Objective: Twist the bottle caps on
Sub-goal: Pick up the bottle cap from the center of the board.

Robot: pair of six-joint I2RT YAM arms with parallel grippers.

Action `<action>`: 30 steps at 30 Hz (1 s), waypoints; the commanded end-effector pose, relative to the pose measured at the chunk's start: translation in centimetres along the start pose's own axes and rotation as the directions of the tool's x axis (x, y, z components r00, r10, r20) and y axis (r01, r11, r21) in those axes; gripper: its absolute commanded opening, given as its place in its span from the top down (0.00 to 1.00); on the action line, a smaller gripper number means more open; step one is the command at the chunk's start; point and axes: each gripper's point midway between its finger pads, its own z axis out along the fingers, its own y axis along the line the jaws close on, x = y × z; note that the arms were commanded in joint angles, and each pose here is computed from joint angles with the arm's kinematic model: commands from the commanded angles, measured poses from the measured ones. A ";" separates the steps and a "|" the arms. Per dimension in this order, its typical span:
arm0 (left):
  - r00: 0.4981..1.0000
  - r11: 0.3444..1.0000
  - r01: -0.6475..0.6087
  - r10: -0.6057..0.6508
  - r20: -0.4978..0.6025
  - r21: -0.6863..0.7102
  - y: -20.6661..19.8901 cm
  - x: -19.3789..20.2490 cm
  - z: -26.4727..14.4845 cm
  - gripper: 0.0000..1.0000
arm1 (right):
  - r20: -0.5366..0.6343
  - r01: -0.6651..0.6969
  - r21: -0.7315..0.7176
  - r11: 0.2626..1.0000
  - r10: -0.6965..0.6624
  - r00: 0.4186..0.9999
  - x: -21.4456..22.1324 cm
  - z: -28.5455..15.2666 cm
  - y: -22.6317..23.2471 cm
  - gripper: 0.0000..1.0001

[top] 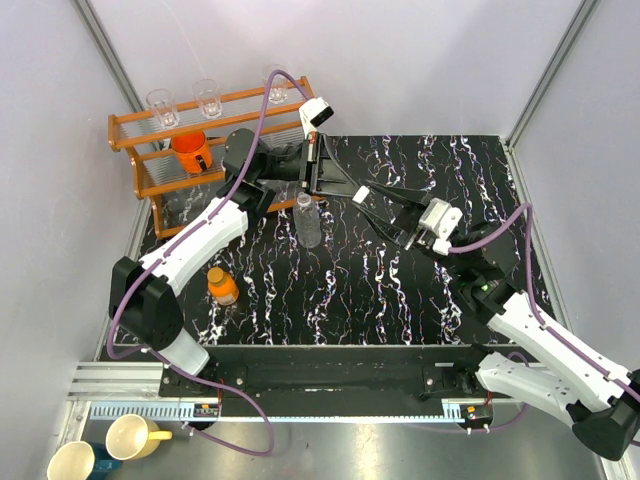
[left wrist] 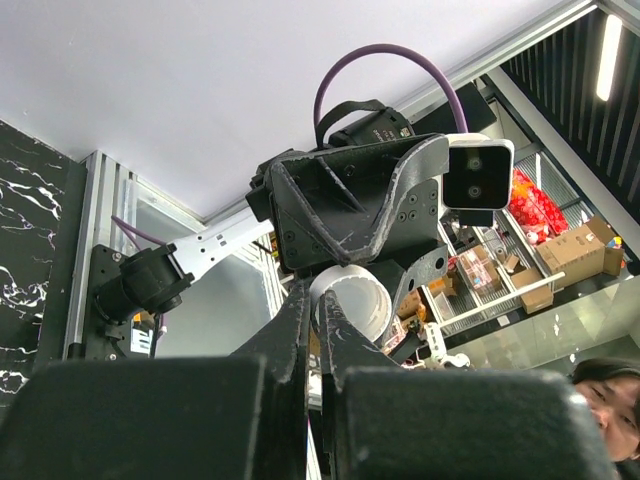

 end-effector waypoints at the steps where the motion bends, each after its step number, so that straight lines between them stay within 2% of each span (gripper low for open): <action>1: 0.998 0.998 -0.058 0.057 0.038 0.024 -2.1 -0.3 -0.2 1.00 | 0.037 -0.011 0.024 1.000 0.010 0.999 -1.3 0.4 -0.5 0.55; 11: 0.997 0.997 -0.071 0.069 0.047 0.038 -2.9 -0.2 -0.3 1.00 | 0.033 -0.027 0.031 0.999 0.026 0.999 -1.3 0.3 -0.5 0.62; 15: 0.996 0.996 -0.079 0.077 0.051 0.045 -3.5 -0.2 -0.4 1.00 | 0.034 -0.037 0.037 0.999 0.036 0.999 -1.1 0.2 -0.5 0.54; 19: 0.995 0.995 -0.087 0.084 0.052 0.053 -4.0 -0.1 -0.4 1.00 | 0.040 -0.038 0.046 0.998 0.036 0.999 -1.2 0.1 -0.6 0.50; 30: 0.996 0.996 -0.079 0.077 0.054 0.046 -3.5 0.1 -0.6 1.00 | 0.065 -0.053 0.042 0.998 0.051 0.997 -2.1 0.1 -0.7 0.60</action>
